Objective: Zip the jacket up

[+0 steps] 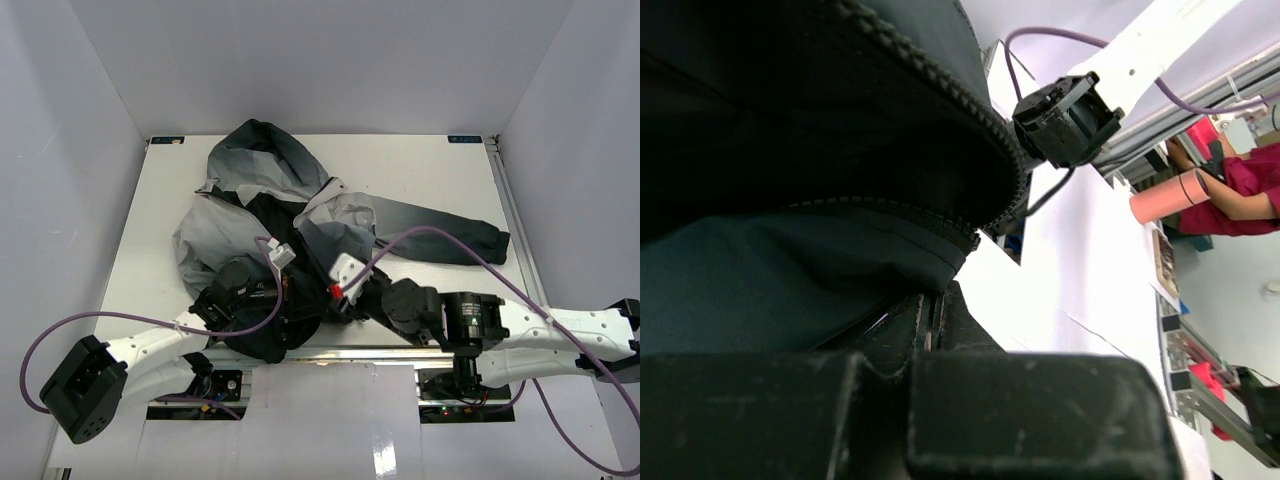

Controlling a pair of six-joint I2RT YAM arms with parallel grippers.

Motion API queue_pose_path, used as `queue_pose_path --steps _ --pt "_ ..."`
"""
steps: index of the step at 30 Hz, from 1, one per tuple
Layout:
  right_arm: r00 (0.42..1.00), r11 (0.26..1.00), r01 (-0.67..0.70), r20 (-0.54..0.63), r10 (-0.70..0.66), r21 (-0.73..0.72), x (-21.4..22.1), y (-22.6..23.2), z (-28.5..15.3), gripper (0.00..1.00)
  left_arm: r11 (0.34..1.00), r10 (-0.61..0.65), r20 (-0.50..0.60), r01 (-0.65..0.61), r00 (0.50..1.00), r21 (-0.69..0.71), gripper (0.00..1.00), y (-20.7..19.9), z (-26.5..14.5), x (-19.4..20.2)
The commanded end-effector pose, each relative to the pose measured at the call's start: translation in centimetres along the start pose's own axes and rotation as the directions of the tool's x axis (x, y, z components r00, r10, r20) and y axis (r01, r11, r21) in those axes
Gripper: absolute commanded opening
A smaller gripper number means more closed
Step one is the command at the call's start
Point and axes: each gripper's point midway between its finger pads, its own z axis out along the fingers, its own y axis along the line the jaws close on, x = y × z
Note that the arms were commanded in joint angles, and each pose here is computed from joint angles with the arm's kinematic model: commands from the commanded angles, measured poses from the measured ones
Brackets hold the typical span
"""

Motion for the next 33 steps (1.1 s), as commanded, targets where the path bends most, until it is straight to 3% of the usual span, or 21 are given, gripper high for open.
queue_pose_path --steps 1,5,7,11,20,33 --pt "0.969 0.971 0.238 0.059 -0.239 0.026 1.5 -0.2 -2.3 0.55 0.997 0.009 0.005 -0.01 1.0 0.079 0.0 -2.1 0.0 -1.2" --pt "0.969 0.972 0.216 0.143 -0.202 -0.095 2.5 2.6 -2.7 0.5 0.995 0.011 0.006 -0.012 1.0 0.096 0.0 -2.7 -0.2 -1.3" --pt "0.952 0.949 0.289 0.141 -0.271 -0.126 4.2 4.4 -2.4 0.48 0.995 0.001 0.007 -0.002 1.0 0.099 0.0 -2.8 -0.2 -1.3" --pt "0.899 0.905 0.425 0.132 -0.417 -0.036 6.0 5.4 -2.2 0.5 0.996 -0.031 -0.008 0.032 0.999 0.087 0.0 -2.4 0.0 -1.0" --pt "0.815 0.829 0.556 0.157 -0.558 0.062 8.3 7.2 -1.4 0.52 0.993 -0.037 -0.004 0.037 0.999 0.109 0.0 -3.0 -0.3 -1.1" --pt "0.764 0.787 0.607 0.191 -0.616 0.11 8.2 7.8 -0.9 0.51 0.988 -0.064 -0.005 0.064 0.998 0.14 0.0 -3.5 -0.2 -1.0"
